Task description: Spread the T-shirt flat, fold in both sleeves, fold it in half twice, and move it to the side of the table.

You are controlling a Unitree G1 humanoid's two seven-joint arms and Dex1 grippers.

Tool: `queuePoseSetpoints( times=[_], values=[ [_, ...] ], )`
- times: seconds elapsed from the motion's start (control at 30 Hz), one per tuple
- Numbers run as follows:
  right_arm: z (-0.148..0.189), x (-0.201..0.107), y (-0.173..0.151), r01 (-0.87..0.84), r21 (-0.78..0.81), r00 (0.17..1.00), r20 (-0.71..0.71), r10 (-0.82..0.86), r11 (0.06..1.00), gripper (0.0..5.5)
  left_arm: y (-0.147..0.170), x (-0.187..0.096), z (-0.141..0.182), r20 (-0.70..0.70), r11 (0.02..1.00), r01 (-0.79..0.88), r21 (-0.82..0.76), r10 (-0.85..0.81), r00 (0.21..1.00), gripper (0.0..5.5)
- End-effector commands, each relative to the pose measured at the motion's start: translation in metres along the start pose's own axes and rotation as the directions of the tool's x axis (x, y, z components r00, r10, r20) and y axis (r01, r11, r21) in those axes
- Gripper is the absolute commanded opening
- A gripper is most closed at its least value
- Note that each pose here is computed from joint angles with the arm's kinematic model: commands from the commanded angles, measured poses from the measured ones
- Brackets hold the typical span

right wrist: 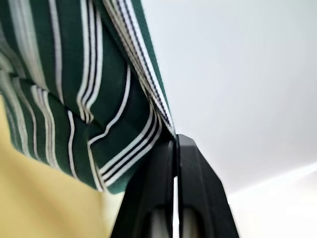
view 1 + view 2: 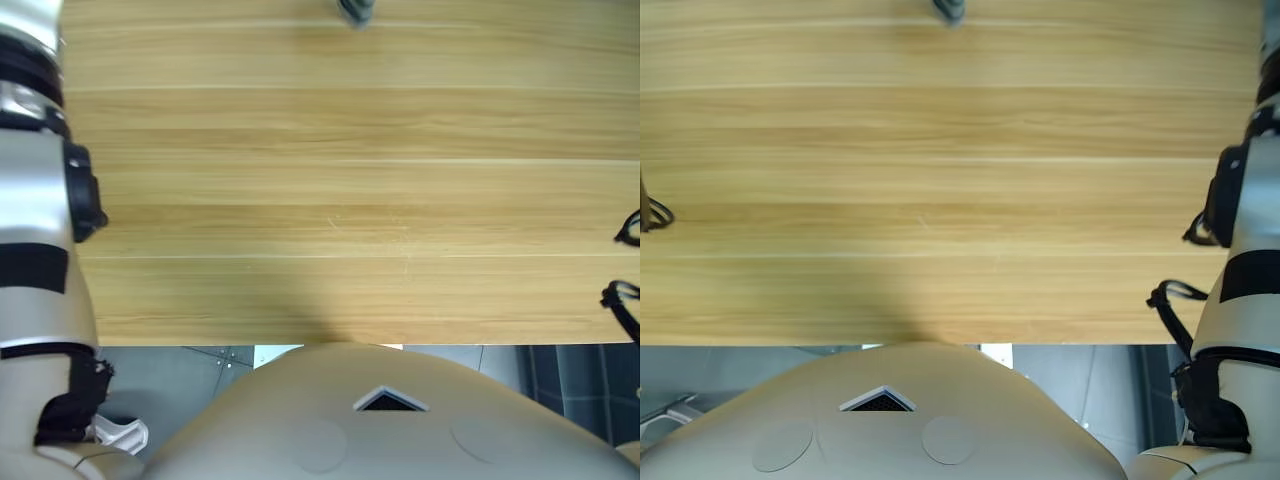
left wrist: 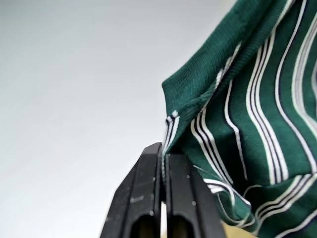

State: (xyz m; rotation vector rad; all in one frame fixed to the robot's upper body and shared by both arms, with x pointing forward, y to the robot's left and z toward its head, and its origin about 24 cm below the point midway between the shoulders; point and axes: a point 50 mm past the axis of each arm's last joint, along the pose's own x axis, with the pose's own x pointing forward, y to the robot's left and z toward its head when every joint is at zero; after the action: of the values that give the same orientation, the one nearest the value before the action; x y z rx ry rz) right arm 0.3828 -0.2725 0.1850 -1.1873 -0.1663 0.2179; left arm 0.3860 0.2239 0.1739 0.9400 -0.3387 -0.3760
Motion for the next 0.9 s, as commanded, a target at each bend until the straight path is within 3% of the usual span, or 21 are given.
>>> queuePoseSetpoints(
  times=[0.03,0.1,0.2,0.33,0.57,0.67,0.77,0.9],
  values=[
    [-0.028,-0.042,0.071,-0.442,0.157,0.897,0.06,0.438,0.883,0.0,-0.096,-0.074,-0.053,-0.111,0.825,0.538,-0.172,-0.559,0.822,0.03],
    [-0.019,-0.061,0.094,-0.64,0.172,0.766,0.222,0.603,0.749,0.0,-0.12,-0.1,-0.054,-0.035,0.695,0.689,-0.206,-0.708,0.705,0.03],
    [-0.005,-0.084,0.103,-0.794,0.133,0.593,0.385,0.707,0.594,0.0,-0.122,-0.109,-0.043,0.091,0.637,0.753,-0.163,-0.75,0.655,0.03],
    [0.007,-0.099,0.101,-0.856,0.12,0.494,0.479,0.726,0.503,0.0,-0.125,-0.115,-0.03,0.17,0.6,0.797,-0.076,-0.78,0.603,0.03],
    [0.017,-0.133,0.131,-0.967,0.092,0.252,0.496,0.831,0.238,0.0,-0.149,-0.156,-0.013,0.176,0.383,0.923,0.048,-0.912,0.369,0.03],
    [0.015,-0.15,0.161,-0.991,0.1,0.125,0.475,0.871,0.088,0.0,-0.162,-0.174,-0.009,0.149,0.259,0.964,0.064,-0.957,0.248,0.55],
    [0.021,-0.163,0.179,-0.997,0.075,0.048,0.483,0.874,0.014,0.0,-0.167,-0.186,-0.003,0.146,0.2,0.978,0.065,-0.971,0.189,0.99],
    [0.016,-0.173,0.189,-0.995,0.099,0.022,0.456,0.89,-0.026,0.0,-0.164,-0.197,0.001,0.143,0.176,0.983,0.06,-0.976,0.166,1.52]
  ],
)
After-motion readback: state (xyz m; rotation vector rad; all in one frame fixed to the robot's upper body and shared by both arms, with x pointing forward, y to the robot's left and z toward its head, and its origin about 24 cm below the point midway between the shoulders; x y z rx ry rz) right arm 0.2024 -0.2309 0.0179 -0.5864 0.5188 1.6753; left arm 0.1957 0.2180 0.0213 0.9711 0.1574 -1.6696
